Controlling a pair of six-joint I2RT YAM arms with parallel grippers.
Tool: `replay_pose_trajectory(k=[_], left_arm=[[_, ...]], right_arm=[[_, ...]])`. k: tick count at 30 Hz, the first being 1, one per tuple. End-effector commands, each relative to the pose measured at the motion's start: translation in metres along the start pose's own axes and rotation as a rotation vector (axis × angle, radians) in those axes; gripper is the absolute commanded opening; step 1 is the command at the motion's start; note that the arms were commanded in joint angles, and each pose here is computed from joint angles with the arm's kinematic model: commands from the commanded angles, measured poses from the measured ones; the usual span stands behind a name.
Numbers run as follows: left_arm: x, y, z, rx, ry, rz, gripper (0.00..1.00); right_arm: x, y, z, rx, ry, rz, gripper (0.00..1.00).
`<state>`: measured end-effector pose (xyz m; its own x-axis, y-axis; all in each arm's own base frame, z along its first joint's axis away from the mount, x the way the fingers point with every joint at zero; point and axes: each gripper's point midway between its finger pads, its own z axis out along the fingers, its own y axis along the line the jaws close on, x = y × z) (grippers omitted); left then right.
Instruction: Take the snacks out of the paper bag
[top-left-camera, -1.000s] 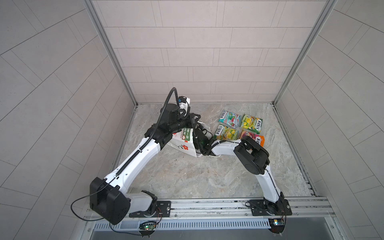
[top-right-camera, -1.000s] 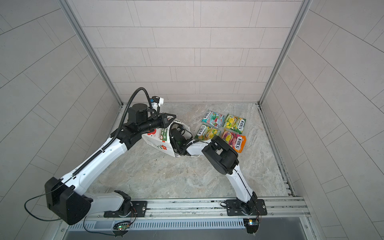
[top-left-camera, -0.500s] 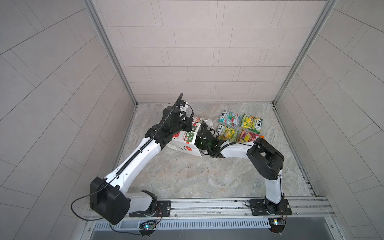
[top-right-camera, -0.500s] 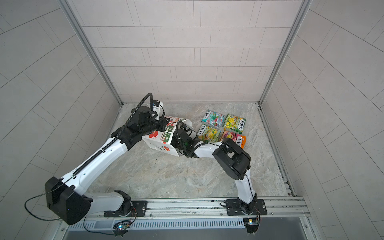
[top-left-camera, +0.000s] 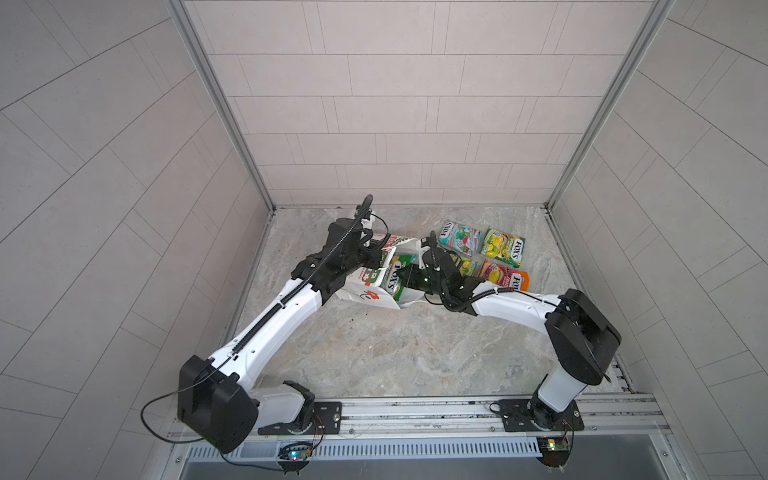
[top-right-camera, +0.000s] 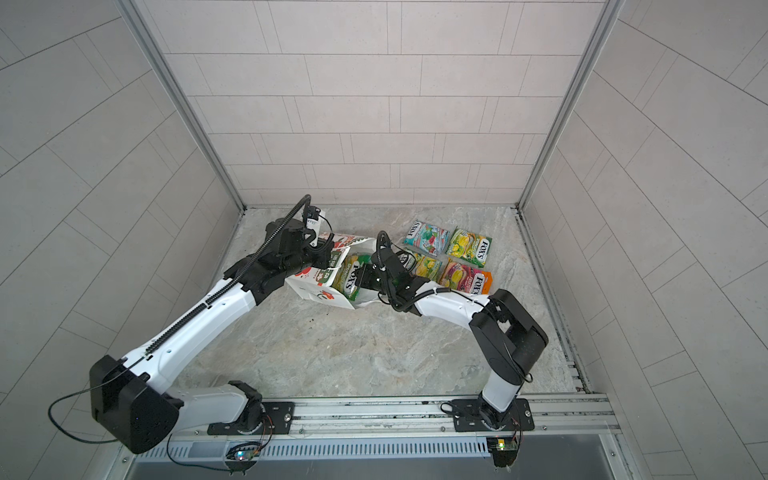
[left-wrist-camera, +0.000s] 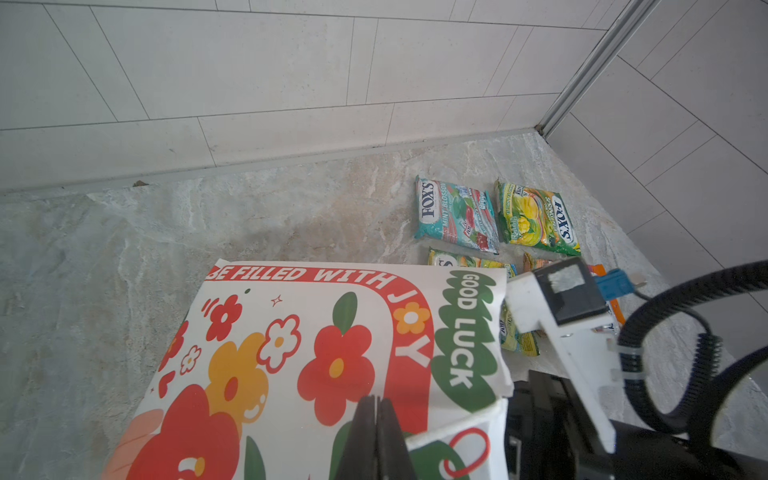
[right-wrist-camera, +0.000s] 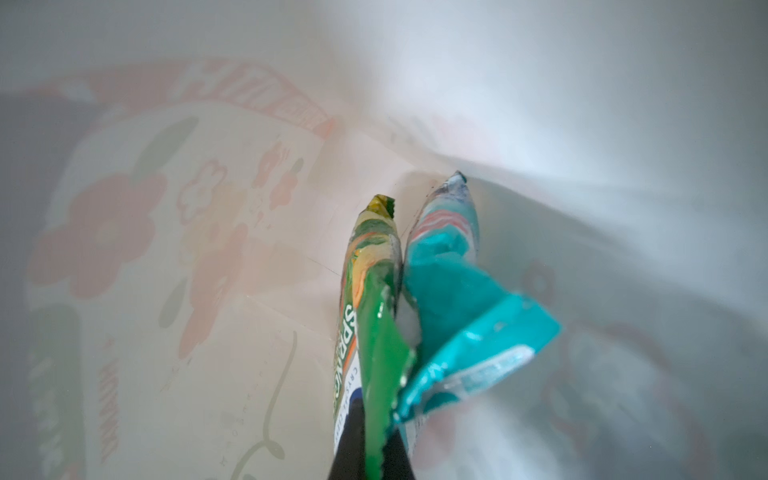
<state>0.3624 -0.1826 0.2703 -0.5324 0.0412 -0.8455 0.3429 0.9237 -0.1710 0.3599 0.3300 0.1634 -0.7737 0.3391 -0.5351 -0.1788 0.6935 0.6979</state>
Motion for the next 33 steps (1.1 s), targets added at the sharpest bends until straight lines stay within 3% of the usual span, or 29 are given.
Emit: replay_pose_trajectory(k=[1, 7, 12, 16, 21, 25, 33], left_arm=[[0.003, 0.012, -0.009, -0.063, -0.006, 0.028, 0.0], [0.001, 0.008, -0.011, -0.042, -0.01, 0.028, 0.0], [0.001, 0.011, -0.012, -0.054, -0.014, 0.028, 0.0], [0.0, 0.005, -0.012, -0.019, -0.014, 0.019, 0.0], [0.0, -0.003, -0.011, 0.029, -0.015, -0.012, 0.0], [-0.001, -0.009, -0.01, 0.065, -0.025, -0.049, 0.0], [-0.006, -0.019, -0.009, 0.146, -0.042, -0.124, 0.0]], right_arm=[[-0.006, 0.009, -0.02, -0.047, 0.005, -0.017, 0.0], [0.016, -0.015, -0.018, -0.01, 0.092, 0.007, 0.0], [0.02, -0.037, -0.023, 0.093, 0.091, -0.01, 0.0], [0.023, -0.052, -0.029, 0.173, 0.104, -0.042, 0.25], [0.021, -0.06, -0.039, 0.219, 0.093, -0.071, 0.33], [0.029, -0.053, -0.036, 0.176, 0.134, -0.072, 0.34], [0.06, -0.013, -0.001, -0.069, 0.236, -0.026, 0.36]])
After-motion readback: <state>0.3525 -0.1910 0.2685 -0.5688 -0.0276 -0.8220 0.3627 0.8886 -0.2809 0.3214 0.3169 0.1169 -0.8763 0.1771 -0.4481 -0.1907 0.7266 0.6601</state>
